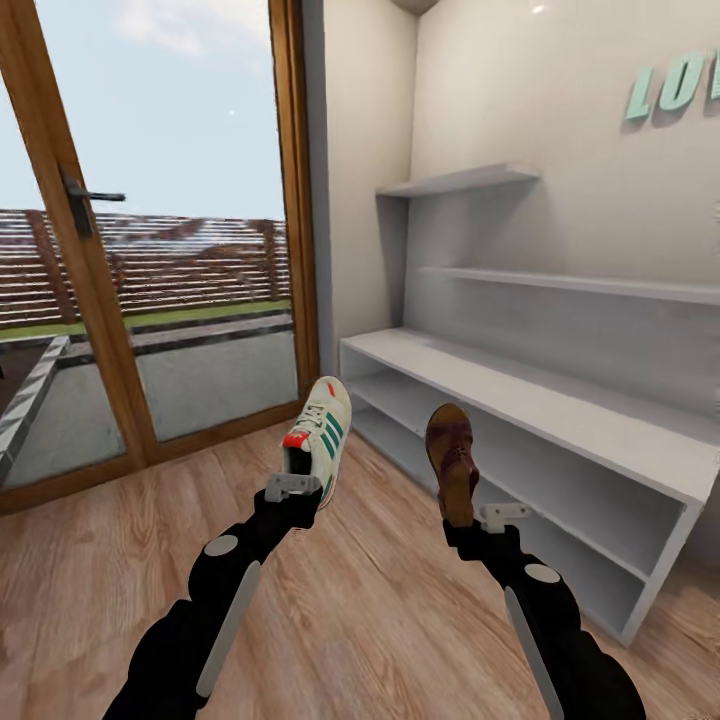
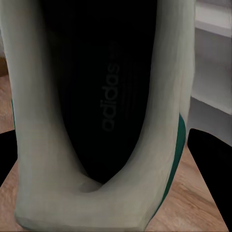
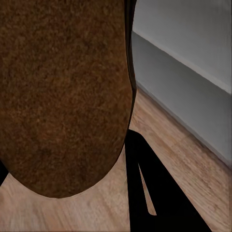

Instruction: Pick up the two gym shoes and the two sandals from the corridor floor and place them onto the hallstand (shoe rack) in the corridor, making sure they are on the rack and not on the floor. Arrange them so the two gym shoes are next to each other and the two sandals are next to each other.

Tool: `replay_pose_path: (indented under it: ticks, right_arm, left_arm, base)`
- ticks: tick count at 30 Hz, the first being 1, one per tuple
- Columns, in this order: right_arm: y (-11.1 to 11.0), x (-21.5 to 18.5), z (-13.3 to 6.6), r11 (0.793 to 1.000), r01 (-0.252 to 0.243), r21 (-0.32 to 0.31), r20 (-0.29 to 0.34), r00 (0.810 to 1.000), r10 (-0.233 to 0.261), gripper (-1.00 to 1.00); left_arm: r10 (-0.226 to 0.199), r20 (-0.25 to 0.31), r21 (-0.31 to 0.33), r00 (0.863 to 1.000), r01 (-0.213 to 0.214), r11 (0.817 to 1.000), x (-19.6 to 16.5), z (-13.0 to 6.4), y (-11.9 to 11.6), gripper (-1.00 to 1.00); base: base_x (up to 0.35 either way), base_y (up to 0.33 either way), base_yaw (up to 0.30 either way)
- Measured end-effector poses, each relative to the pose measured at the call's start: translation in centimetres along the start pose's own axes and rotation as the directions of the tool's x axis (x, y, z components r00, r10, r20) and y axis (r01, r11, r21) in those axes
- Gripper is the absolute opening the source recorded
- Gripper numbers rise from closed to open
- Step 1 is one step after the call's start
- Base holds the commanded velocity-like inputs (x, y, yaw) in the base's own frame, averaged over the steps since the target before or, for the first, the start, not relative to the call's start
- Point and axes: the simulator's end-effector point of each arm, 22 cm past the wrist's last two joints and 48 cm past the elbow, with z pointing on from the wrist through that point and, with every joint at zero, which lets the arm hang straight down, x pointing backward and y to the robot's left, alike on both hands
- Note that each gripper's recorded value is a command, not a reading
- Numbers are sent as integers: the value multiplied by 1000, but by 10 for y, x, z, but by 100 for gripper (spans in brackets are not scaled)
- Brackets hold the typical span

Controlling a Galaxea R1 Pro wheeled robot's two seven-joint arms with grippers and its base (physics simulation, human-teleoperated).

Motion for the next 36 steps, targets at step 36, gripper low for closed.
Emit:
replay_pose_path:
  ticks: [36]
  right_arm:
    - [0, -3, -2, 1000, 0, -1, 6, 1000, 0, -100]
  left_arm:
    - [1, 6, 1, 1000, -1, 1000, -3, -2, -1, -100]
  base:
    - [82, 197, -296]
